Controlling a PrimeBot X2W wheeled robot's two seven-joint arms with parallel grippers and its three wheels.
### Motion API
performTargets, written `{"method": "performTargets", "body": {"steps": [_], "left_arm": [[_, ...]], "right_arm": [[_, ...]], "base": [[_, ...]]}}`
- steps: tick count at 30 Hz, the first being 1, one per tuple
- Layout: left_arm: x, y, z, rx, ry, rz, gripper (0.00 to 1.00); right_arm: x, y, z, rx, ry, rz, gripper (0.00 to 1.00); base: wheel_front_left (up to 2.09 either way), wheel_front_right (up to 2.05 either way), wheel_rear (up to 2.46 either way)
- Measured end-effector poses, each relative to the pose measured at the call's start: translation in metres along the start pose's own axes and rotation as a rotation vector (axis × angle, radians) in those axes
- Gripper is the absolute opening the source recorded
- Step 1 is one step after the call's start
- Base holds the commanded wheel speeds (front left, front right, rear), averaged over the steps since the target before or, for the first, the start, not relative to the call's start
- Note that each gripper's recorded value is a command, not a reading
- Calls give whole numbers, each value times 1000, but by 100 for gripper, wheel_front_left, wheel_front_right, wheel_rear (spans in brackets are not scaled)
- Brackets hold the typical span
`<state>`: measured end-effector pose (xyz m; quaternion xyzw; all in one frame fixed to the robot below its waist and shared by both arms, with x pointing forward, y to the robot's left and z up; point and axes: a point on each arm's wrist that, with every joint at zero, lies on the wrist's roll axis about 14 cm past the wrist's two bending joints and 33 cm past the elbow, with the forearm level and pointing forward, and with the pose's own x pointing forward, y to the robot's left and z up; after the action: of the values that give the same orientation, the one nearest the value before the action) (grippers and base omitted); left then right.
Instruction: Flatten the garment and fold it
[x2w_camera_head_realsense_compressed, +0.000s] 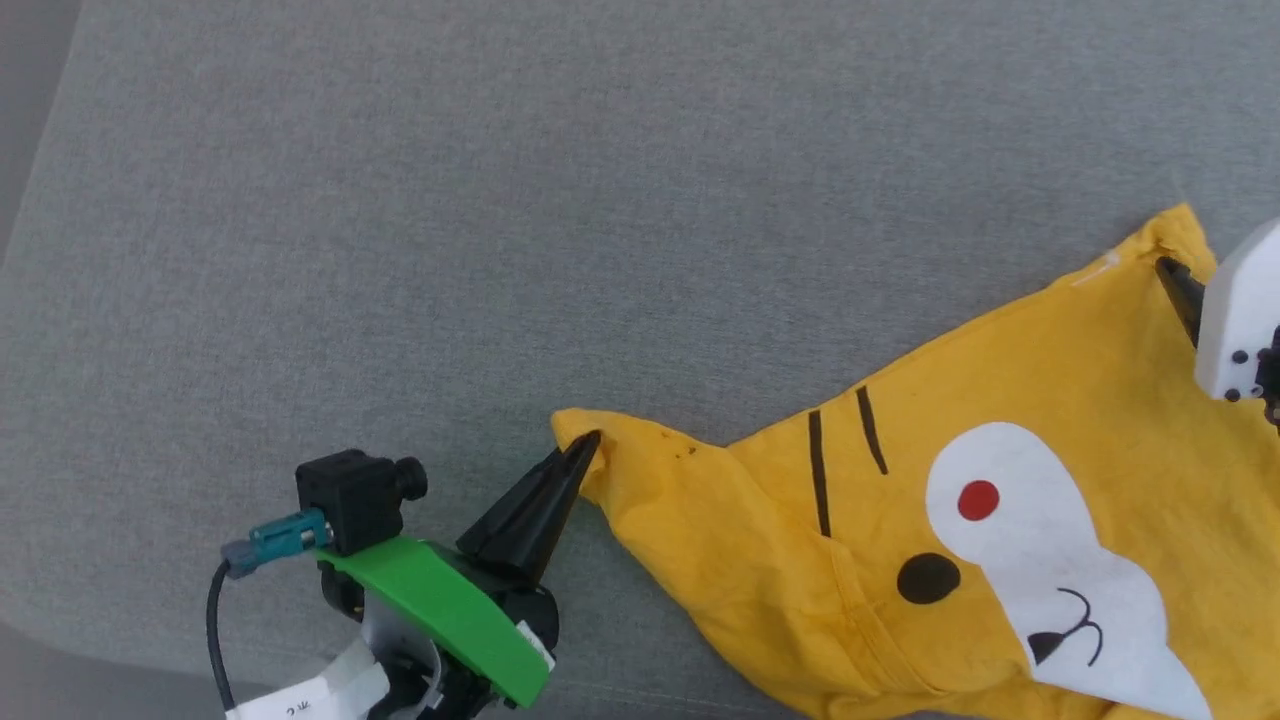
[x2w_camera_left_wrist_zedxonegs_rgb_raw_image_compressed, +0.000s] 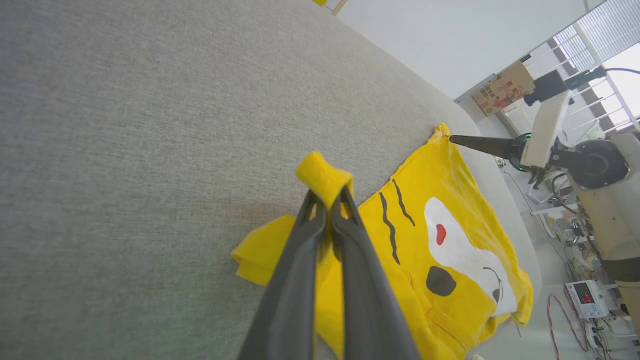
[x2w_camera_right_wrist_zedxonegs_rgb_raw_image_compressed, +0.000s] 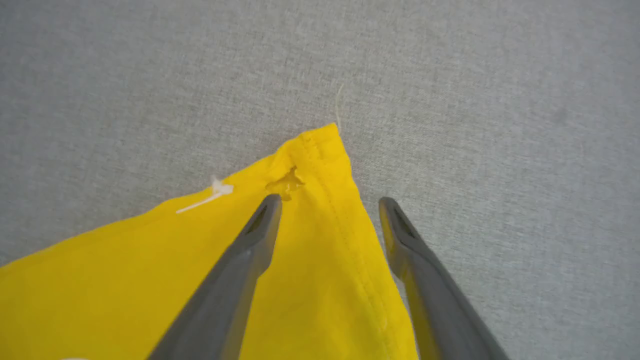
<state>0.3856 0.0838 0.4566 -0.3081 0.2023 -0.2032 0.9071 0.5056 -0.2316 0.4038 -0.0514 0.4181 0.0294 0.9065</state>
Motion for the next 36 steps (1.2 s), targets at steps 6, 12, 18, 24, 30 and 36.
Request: {"method": "performTargets", "body": {"steps": [6,12,18,24,30,36], "left_arm": [[0,17,-5,-8,14,44,0],[1,24,-6,-14,16,65,0],[2,25,-4,-16,5,65,0],[-1,28,17,18,-94,82,0],[5,25,44,152,-175,79,0],[23,-9,107,365,-267,-9,0]], "right_arm": [[25,9,-12,-41,68,18,100],[32,12,-15,-64,124,32,0],[24,11,-11,-47,111,42,0],[9,16,7,36,-62,65,0],[-17,31,32,146,-270,110,0],[-61,33,80,198,-494,128,0]], "base": [[0,0,0],[0,0,0],[0,0,0],[0,0,0],[0,0,0],[0,0,0]]}}
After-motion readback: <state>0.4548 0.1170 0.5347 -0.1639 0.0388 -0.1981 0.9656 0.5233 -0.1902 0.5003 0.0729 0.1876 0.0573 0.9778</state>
